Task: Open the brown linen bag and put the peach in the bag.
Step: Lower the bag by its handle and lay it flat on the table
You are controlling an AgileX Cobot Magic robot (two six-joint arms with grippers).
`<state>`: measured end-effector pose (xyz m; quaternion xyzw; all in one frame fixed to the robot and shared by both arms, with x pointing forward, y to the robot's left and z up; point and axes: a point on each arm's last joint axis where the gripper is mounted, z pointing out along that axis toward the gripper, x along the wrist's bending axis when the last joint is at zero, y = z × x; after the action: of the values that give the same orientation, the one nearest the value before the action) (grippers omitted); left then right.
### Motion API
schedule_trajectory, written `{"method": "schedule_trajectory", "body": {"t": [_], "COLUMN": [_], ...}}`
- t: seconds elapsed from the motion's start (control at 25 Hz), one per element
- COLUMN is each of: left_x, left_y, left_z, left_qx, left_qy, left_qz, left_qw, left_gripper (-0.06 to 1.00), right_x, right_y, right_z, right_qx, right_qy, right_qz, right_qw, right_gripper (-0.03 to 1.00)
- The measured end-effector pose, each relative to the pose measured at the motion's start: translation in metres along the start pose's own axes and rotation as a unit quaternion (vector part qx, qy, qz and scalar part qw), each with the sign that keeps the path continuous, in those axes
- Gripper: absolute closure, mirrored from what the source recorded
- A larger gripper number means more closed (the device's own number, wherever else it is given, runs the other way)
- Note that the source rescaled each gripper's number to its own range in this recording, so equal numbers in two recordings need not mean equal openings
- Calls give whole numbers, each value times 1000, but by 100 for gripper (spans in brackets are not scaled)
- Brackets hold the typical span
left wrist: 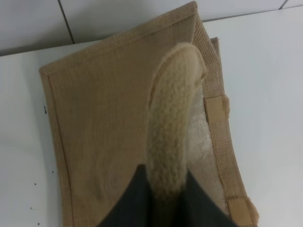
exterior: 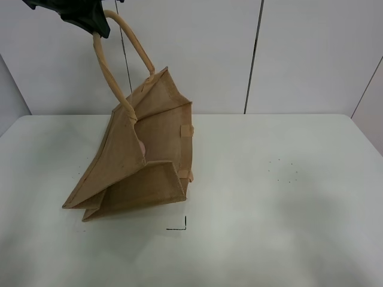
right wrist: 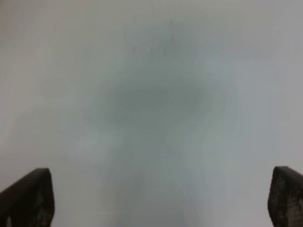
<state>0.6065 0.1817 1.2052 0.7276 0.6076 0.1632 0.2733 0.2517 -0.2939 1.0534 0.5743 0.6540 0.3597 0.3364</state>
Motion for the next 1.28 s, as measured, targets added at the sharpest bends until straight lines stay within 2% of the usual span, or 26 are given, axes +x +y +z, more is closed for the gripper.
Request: {"method": "schedule_trajectory", "body": {"t": [0.08, 0.16, 0.48, 0.72, 0.96, 1.04, 1.24, 1.28], "left_x": [0, 0, -3, -15, -22, -21, -21, -21], "left_y": [0, 0, -1, -9, -32, -42, -66, -69], "left_z": [1, 2, 33, 95, 183, 210, 257, 261], "left_qx": [1, 2, 36, 103, 185, 211, 266, 271], "left_qy": [0, 0, -15, -53, -53, -51, -59, -59], "left_qz": [0, 0, -6, -16, 5, 3, -7, -5], "left_qw": [1000, 1000, 999, 993, 981, 976, 962, 961], "left_gripper": [94, 94, 94, 94, 93, 85, 36, 29], "right_x": [0, 0, -1, -1, -1, -1, -1, -1], "right_y": [-6, -8, -8, -8, -8, -8, -8, -8], "right_z": [-10, -14, -14, -14, -14, -14, -14, -14], "right_qx": [-38, -51, -51, -51, -51, -51, -51, -51], "right_qy": [-5, -9, -13, -13, -13, -13, -13, -13], "right_qz": [-1, 3, 3, 3, 3, 3, 3, 3], "right_qw": [999, 999, 999, 999, 999, 999, 999, 999], "right_gripper": [-3, -3, -3, -3, -3, -3, -3, -3]}}
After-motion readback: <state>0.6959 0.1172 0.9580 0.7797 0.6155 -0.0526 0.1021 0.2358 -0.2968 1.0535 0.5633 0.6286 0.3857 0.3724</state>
